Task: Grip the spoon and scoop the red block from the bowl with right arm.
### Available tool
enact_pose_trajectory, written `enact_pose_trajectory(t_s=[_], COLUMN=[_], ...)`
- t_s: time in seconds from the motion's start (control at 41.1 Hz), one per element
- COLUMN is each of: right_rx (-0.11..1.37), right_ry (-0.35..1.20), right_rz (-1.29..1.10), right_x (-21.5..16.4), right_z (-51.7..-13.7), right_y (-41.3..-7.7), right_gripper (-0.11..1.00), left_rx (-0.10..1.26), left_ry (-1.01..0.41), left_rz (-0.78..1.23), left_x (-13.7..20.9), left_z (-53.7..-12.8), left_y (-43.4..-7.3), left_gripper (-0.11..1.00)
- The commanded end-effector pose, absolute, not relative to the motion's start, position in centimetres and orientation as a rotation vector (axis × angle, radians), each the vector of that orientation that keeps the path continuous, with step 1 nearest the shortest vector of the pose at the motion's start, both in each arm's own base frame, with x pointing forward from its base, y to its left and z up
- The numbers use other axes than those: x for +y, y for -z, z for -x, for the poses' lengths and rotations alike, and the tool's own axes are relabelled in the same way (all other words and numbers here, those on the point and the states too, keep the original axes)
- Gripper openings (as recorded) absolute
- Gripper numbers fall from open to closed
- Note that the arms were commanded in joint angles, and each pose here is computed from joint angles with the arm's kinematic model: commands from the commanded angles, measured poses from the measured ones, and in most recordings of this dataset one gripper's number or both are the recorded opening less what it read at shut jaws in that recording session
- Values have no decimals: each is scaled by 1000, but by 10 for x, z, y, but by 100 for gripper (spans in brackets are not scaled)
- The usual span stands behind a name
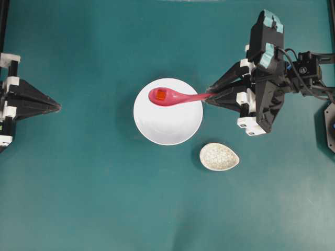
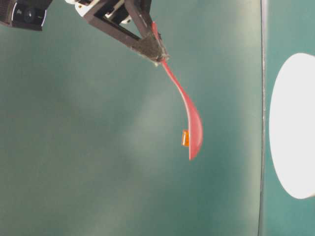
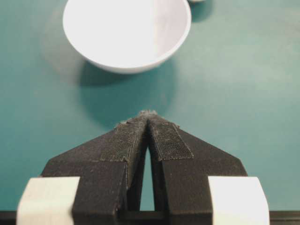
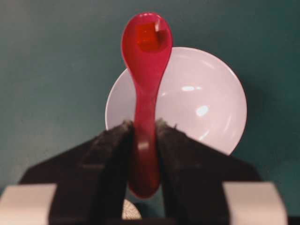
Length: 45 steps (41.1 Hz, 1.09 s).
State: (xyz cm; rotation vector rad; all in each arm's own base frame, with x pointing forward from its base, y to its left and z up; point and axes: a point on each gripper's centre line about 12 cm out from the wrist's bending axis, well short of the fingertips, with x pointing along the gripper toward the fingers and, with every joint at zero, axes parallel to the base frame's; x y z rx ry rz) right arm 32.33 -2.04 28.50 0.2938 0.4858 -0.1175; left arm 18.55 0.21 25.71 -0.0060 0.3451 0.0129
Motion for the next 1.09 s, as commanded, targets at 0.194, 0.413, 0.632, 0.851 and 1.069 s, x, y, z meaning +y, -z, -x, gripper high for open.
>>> enact_pose_trajectory(t_s=[0.194,0.413,0.632,0.851,1.069], right_rx=[436,436,436,436,438], right_ry=[109,109,109,109,109], right_rz=[-288,-288,-288,-285,-285], right_x=[-20,-20,-20,-20,-20], right_z=[-324,-324,-324,-324,-324], right_y=[-302,-302,-302,-302,-302], right_gripper=[25,25,25,25,25], left_rx=[316,311,310,310,310], left_ry=[-14,-15,-15,-15,-15], left_rz=[8,11,11,11,11], left_x=[2,2,2,2,2], left_z=[-190,-190,-190,-190,-190], left_y=[-269,-270,-271,-271,-271], left_gripper=[0,0,0,0,0])
